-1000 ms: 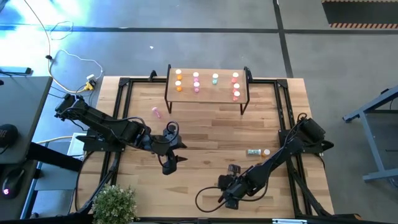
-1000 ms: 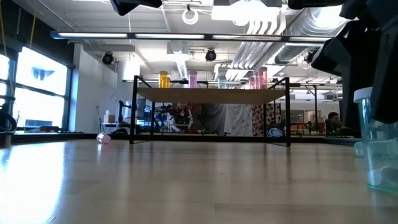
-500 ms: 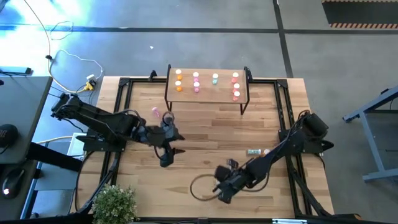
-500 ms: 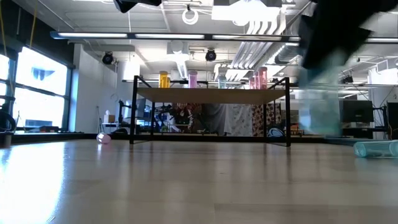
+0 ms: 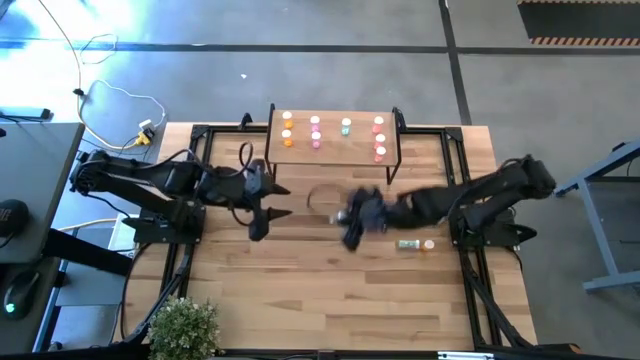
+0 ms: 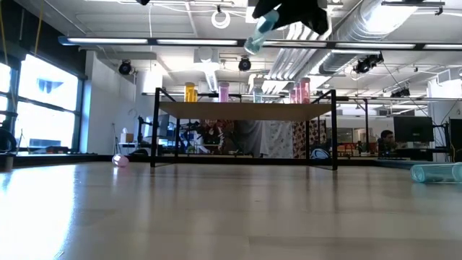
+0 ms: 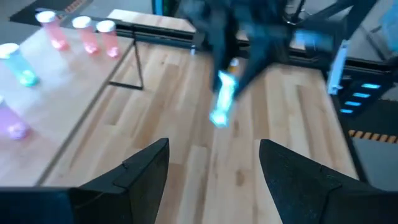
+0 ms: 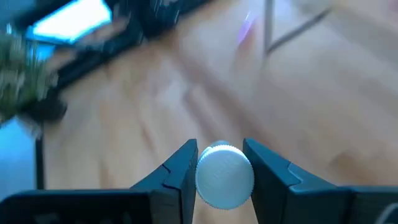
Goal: Pick and place medicine bottles onto shelf by color
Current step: Put the bottom blue medicine bottle on the shelf aligned with the other blue medicine bottle
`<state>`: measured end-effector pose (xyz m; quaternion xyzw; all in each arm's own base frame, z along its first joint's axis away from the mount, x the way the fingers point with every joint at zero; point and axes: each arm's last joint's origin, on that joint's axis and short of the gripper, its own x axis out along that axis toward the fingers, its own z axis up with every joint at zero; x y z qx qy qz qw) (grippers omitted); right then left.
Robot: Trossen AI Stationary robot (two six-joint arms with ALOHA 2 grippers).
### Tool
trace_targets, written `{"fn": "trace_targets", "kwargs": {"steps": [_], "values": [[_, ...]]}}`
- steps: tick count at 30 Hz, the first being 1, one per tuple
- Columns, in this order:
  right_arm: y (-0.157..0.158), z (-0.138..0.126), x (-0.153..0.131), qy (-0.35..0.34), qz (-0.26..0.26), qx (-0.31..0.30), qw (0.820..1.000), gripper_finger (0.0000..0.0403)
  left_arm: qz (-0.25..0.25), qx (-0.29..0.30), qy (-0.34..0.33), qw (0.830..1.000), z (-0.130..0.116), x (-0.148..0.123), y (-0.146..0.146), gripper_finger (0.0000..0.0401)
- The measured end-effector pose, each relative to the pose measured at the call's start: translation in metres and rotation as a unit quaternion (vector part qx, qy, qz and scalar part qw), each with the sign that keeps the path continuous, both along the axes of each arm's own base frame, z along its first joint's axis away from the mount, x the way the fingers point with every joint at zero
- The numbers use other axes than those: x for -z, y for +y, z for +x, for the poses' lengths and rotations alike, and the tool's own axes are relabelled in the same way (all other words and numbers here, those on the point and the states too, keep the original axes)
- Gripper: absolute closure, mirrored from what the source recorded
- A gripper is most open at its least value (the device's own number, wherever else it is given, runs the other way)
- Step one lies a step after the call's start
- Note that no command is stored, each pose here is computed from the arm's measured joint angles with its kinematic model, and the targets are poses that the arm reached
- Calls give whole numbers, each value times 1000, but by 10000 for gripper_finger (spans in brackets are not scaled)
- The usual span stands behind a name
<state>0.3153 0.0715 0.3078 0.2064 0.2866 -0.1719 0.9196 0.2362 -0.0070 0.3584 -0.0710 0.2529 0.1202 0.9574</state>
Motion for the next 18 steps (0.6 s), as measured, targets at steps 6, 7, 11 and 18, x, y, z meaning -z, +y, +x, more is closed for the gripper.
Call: {"fn": "trace_targets", "kwargs": {"steps": [6, 7, 11, 18], "values": [[-63, -22, -40, -40, -75, 21, 996, 299, 14, -22, 9, 1000, 0, 1, 14, 160], [-73, -26, -45, -45, -88, 24, 995, 299, 15, -27, 9, 999, 0, 1, 17, 160], [-109, -44, -62, -54, -138, 40, 988, 299, 15, -49, 7, 999, -1, 1, 27, 160], [-161, -64, -84, -51, -173, 53, 982, 299, 15, -79, 8, 997, -2, 1, 41, 160]]}}
